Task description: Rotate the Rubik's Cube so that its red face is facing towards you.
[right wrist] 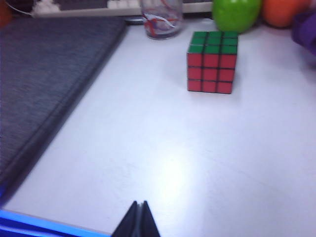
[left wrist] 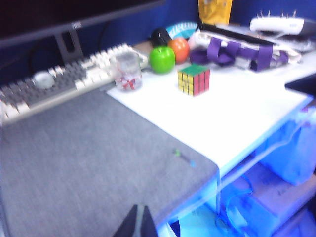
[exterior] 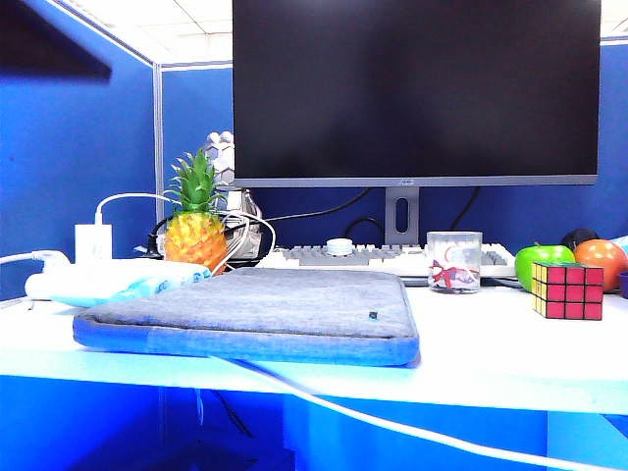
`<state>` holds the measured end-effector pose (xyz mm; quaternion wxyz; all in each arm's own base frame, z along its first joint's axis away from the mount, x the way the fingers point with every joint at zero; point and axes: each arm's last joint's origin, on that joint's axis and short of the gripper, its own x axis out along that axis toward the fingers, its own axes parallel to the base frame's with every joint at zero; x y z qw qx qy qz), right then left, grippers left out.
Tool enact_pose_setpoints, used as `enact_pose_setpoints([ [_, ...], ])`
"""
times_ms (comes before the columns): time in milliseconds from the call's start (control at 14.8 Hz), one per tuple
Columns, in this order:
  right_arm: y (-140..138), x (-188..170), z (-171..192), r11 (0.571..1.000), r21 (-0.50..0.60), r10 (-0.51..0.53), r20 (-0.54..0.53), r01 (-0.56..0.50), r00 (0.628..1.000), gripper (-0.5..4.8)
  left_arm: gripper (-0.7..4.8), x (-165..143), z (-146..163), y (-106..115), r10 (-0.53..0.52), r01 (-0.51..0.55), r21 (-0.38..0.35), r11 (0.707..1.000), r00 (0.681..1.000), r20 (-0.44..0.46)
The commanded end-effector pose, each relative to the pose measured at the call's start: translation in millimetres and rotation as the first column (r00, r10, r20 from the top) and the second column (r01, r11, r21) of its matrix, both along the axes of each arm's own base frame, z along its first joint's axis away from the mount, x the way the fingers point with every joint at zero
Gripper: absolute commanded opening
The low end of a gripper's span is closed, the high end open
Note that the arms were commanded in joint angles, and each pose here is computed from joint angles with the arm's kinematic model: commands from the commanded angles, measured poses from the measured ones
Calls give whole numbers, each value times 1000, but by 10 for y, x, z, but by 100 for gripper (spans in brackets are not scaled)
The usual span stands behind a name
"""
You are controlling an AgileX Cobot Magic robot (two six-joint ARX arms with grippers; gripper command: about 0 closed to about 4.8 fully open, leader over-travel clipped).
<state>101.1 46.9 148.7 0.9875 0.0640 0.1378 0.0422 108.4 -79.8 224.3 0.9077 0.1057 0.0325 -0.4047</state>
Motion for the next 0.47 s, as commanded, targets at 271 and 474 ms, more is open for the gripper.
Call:
enact_pose_setpoints([
  [271, -6, -7, -108, 998, -55, 5, -8, -5, 1000, -1, -3, -7, -72, -7, -30, 28, -52, 998, 999, -40],
  [474, -4, -4, -96, 998, -64, 12, 5, -11, 1000, -1, 27, -15, -232, -4, -30, 24, -55, 998, 995, -100],
])
